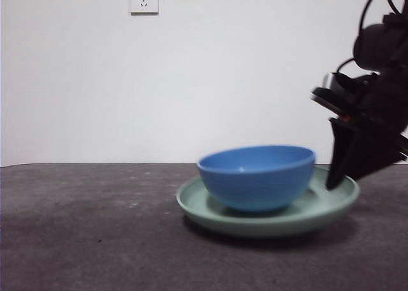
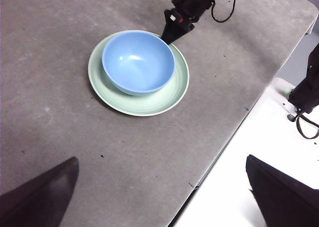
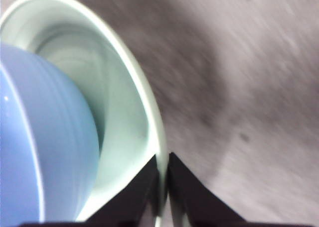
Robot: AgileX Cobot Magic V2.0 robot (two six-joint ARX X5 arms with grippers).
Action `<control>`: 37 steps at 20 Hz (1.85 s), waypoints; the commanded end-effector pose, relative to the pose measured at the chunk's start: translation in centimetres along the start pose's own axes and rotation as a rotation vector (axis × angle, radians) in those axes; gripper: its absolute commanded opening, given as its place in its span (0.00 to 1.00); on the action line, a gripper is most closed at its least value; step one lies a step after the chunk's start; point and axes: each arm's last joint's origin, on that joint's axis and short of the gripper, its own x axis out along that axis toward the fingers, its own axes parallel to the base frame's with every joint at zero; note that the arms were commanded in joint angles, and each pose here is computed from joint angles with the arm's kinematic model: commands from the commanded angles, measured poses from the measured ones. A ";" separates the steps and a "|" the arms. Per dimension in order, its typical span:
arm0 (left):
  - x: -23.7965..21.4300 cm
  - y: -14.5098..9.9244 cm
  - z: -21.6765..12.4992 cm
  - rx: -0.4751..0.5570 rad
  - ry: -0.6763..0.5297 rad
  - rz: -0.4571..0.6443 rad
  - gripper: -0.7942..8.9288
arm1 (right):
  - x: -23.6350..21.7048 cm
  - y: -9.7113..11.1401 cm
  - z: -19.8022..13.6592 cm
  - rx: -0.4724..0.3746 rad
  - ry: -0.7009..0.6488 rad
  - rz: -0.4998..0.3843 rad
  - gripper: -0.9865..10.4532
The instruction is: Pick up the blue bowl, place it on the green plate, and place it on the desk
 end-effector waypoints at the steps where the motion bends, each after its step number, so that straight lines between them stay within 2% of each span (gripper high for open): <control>1: -0.2 -0.1 0.4 0.014 -0.021 -0.008 0.66 | 0.2 1.3 1.0 0.011 -0.012 0.032 0.10; 6: -0.2 -0.1 0.4 0.014 -0.021 -0.008 0.66 | 1.5 4.1 1.4 -0.002 -0.043 0.075 0.10; 10: -0.2 -0.1 0.4 0.013 -0.021 -0.008 0.66 | 4.0 5.4 1.2 0.005 -0.018 0.103 0.10; 15: -0.3 -0.1 0.4 0.013 -0.021 -0.008 0.66 | 6.7 5.7 0.7 0.011 0.024 0.084 0.10; 21: -0.4 -0.2 0.3 0.015 -0.025 -0.007 0.66 | 7.0 5.9 0.8 -0.005 0.008 0.093 0.11; 23: -0.4 -0.2 0.3 0.014 -0.024 -0.007 0.66 | 7.0 5.8 0.9 -0.013 0.003 0.083 0.17; 26: -0.4 -0.2 0.3 0.014 -0.024 -0.007 0.66 | 7.0 5.9 0.9 -0.017 0.001 0.083 0.38; 28: -0.4 -0.2 0.3 0.014 -0.024 -0.007 0.66 | 6.5 6.1 1.1 -0.044 -0.011 0.085 0.40; 31: -0.4 -0.2 0.3 -0.013 -0.022 -0.008 0.66 | 4.4 6.5 1.4 -0.094 -0.080 0.039 0.40; 34: -0.4 -0.2 0.3 -0.023 -0.022 -0.008 0.66 | 0.8 6.9 1.4 -0.137 -0.152 0.002 0.41; 37: -0.4 -0.2 0.3 -0.023 -0.023 -0.008 0.66 | -3.6 7.6 0.3 -0.182 -0.210 -0.042 0.48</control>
